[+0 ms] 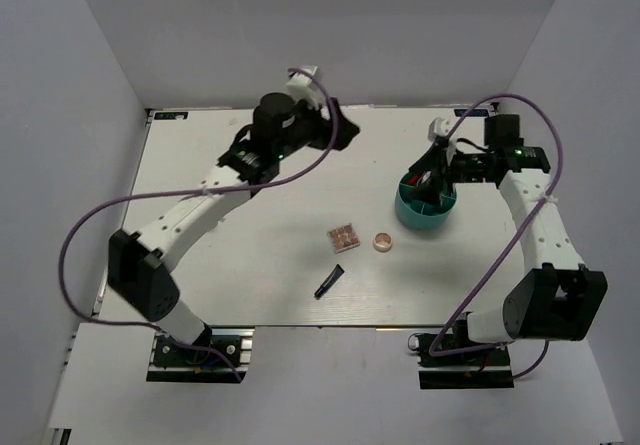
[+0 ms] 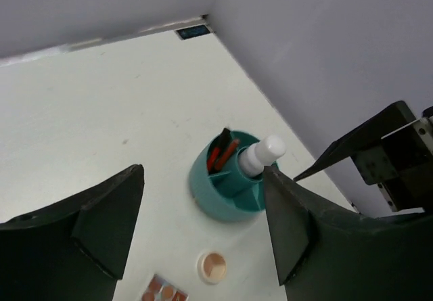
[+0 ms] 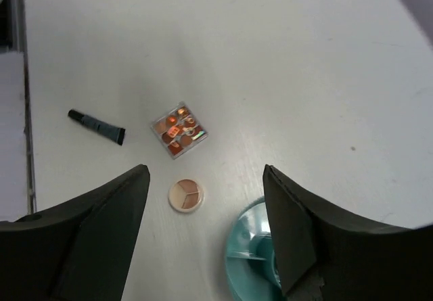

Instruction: Organize the makeup

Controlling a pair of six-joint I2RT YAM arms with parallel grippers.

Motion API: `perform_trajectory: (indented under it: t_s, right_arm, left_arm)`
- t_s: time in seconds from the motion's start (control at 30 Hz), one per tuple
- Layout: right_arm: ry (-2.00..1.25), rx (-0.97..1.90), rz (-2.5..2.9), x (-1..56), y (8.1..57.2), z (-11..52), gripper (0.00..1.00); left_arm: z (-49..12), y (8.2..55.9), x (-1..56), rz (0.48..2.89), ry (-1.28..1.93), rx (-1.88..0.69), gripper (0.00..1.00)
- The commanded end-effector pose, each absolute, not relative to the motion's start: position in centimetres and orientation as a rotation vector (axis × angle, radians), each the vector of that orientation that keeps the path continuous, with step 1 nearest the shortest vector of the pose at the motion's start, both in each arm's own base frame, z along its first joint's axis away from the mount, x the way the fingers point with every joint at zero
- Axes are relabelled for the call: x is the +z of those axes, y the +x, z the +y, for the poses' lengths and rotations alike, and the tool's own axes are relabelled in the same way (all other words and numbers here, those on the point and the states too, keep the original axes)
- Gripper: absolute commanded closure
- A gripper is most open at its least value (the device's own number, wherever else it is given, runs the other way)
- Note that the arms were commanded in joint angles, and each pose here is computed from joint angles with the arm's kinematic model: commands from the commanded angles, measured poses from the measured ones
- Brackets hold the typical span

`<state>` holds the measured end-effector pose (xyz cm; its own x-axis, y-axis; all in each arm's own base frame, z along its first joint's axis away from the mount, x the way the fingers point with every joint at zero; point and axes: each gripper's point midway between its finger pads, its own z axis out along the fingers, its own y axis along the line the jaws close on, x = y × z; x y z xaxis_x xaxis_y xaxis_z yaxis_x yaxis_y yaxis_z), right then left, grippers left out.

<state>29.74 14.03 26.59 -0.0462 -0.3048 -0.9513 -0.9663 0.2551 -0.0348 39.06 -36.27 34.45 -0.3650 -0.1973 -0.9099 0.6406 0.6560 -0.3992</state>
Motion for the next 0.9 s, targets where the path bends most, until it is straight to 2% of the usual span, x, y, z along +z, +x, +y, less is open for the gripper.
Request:
perform_trajectory:
  t_s: [0.0,0.23,0.3,0.47,0.63,0.87]
  right_arm:
    - [-1.445,0.919,1.578,23.4,26.1,15.8,0.25]
    - [-1.607,0.818,1.602,19.8,25.5,20.1,0.25]
    - [-1.65,0.832,1.599,19.0,25.4,21.7,0.3]
    - [-1.782,0.853,1.527,17.4,24.0,24.2,0.33]
    - [-2.035,0.828,1.39,12.9,20.9,24.9,0.31]
    - [-2.223,0.815,1.228,9.7,18.3,27.4,0.31]
  left_arm:
    - [-29.8,34.6,24.2,2.167,0.244,-0.736,0.19]
    - [-22.8,28.2,21.8,2.201,-0.04,-0.719,0.08]
    - [-21.8,27.1,22.6,2.16,-0.108,-0.749,0.06]
    - [-19.9,25.4,21.5,2.19,-0.17,-0.71,0.05]
    - [-18.0,23.9,20.3,2.249,-0.232,-0.639,0.05]
    - [-15.9,22.5,20.3,2.234,-0.315,-0.601,0.05]
